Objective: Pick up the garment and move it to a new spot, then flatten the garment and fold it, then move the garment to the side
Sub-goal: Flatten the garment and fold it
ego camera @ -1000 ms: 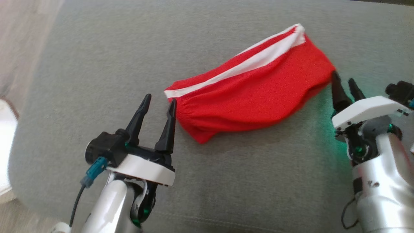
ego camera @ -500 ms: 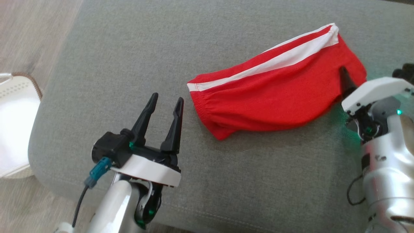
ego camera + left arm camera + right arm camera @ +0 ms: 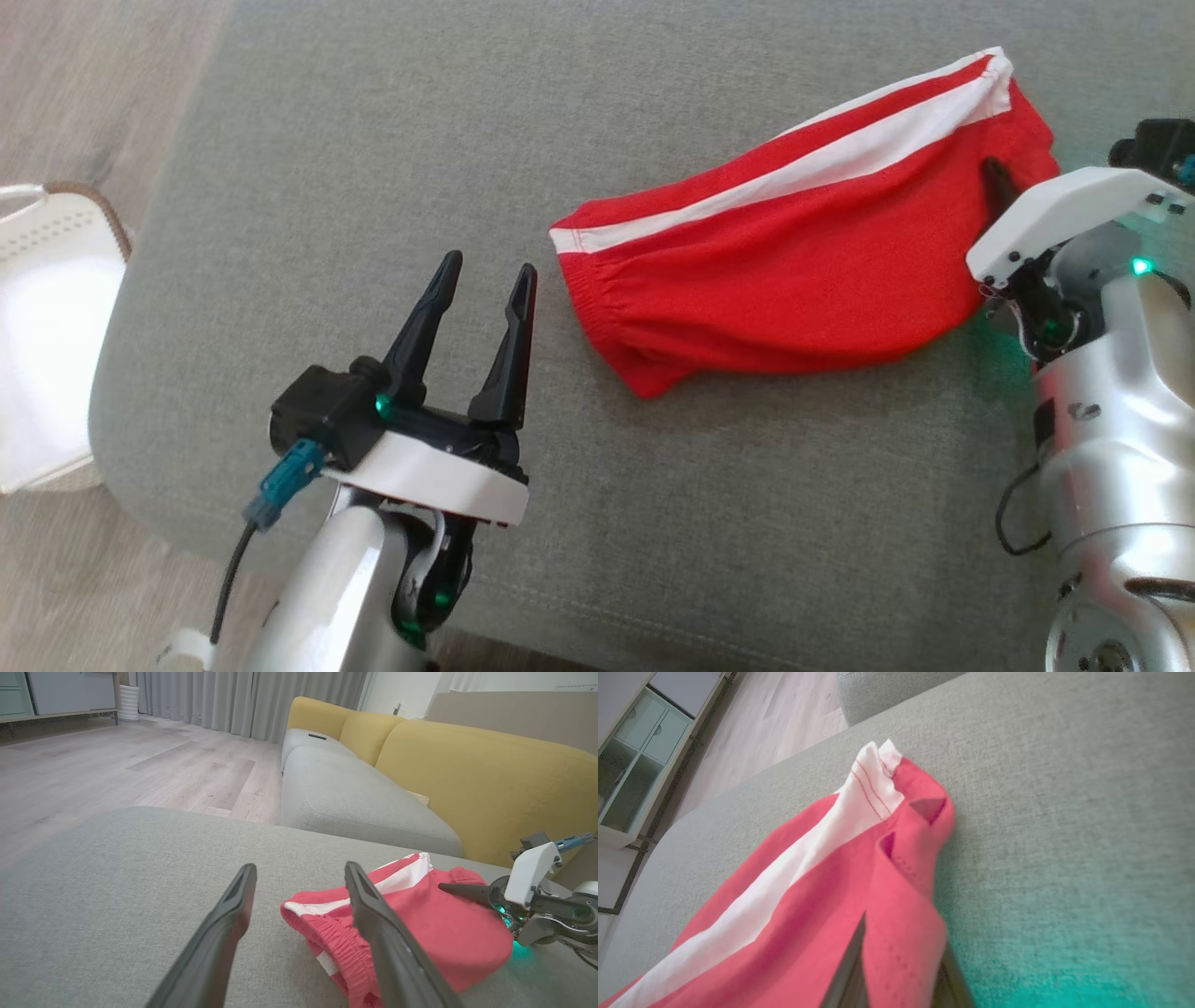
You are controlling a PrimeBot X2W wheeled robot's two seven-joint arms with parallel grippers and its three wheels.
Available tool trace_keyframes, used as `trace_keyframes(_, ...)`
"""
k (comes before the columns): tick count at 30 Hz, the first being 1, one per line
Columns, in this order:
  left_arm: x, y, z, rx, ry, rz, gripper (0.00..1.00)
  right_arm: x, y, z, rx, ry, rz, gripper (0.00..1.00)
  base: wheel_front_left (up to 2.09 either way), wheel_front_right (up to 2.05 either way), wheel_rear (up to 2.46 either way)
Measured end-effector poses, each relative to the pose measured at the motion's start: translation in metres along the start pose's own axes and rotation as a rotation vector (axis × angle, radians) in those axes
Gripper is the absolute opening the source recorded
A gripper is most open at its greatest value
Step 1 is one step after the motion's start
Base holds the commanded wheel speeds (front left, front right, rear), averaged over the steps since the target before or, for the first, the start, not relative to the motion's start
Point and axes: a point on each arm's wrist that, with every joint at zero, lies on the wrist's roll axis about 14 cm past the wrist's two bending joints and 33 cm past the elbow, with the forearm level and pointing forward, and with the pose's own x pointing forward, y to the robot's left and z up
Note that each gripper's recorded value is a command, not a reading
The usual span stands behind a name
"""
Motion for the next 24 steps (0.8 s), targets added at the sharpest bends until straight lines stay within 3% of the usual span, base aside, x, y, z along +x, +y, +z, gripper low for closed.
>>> trace_keyframes(10,0.005,-0.019,0.003,-0.011,-0.015,-0.063,1.0,-0.033,-0.018,0.028,0.04,-0.228,-0.017,0.0,0.0,0.0,0.0)
trace_keyframes(24,0.002,-0.063,0.001,-0.027,-0.015,-0.205,1.0,-0.141,-0.125,0.012,0.206,-0.48,-0.269,0.0,0.0,0.0,0.0)
